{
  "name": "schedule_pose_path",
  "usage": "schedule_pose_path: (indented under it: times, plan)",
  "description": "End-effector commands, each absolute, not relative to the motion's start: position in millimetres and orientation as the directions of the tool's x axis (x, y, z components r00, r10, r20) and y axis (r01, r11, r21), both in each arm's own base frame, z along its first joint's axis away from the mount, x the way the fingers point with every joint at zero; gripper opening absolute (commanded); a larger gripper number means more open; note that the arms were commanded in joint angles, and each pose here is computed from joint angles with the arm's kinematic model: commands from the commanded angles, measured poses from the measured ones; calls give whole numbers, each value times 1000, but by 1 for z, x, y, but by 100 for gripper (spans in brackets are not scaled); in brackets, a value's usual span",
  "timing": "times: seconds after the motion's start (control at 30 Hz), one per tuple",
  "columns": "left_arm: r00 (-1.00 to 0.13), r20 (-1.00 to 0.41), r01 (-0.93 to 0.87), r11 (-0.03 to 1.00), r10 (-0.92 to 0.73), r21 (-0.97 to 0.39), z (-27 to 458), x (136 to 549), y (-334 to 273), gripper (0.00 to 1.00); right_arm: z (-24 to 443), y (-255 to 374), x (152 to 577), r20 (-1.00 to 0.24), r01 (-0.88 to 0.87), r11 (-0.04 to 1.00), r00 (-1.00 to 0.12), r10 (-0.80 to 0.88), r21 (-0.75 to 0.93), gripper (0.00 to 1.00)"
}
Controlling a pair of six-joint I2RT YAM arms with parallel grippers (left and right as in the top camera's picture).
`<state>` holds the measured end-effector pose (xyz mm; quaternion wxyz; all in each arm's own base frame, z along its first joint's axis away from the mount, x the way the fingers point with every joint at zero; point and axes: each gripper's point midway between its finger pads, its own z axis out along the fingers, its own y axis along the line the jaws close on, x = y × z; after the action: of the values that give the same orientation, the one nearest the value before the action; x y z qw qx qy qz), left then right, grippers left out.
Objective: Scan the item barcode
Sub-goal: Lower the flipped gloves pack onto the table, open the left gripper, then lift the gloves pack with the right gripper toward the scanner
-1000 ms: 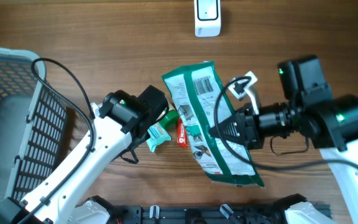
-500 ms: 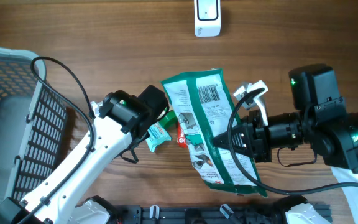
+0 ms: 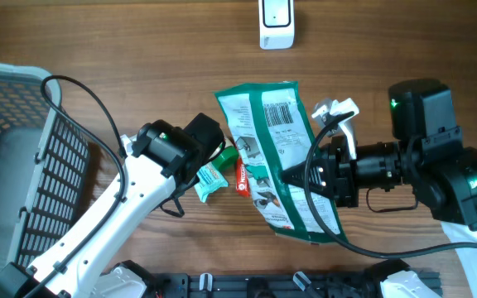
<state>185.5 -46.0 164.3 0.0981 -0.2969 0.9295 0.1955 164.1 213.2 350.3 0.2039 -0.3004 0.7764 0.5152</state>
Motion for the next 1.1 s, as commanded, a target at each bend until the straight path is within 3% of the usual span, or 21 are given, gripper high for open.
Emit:
schedule_pose_path:
  times: [0.0,0.17,0.3,0.33,0.47,0.63,0.73,0.87,1.07]
  plan:
    - [-790,-329,-607,737,-518,296,168,187,-44,100,356,213,170,-642,-680,307,-732,-228,666,4]
    - [-790,-329,-607,738,-517,296,168,187,-44,100,344,207,180,-626,-657,400,-746,-226,639,4]
    - [-790,-329,-607,737,-518,296,168,187,-44,100,319,183,212,-583,-528,641,-798,-152,557,4]
    - [-790,-329,-607,738,-517,296,168,187,-44,100,312,170,230,-605,-485,733,-786,-126,477,5]
    - [-790,-329,-607,738,-518,296,168,187,-44,100,303,131,291,-702,-352,910,-705,-103,220,5]
    - [-790,-329,-607,738,-517,296,168,187,-44,100,266,134,358,-706,-439,898,-630,-324,-20,5]
    - [-790,-329,-606,738,-517,296,168,187,-44,100,222,105,396,-624,-293,940,-705,-336,-175,4]
    - [-790,-329,-607,738,-518,296,168,187,-44,100,209,79,436,-630,-140,927,-698,-341,-347,4]
    - [-790,-329,-606,738,-517,296,168,187,-44,100,180,90,514,-595,-208,783,-546,-590,-586,5]
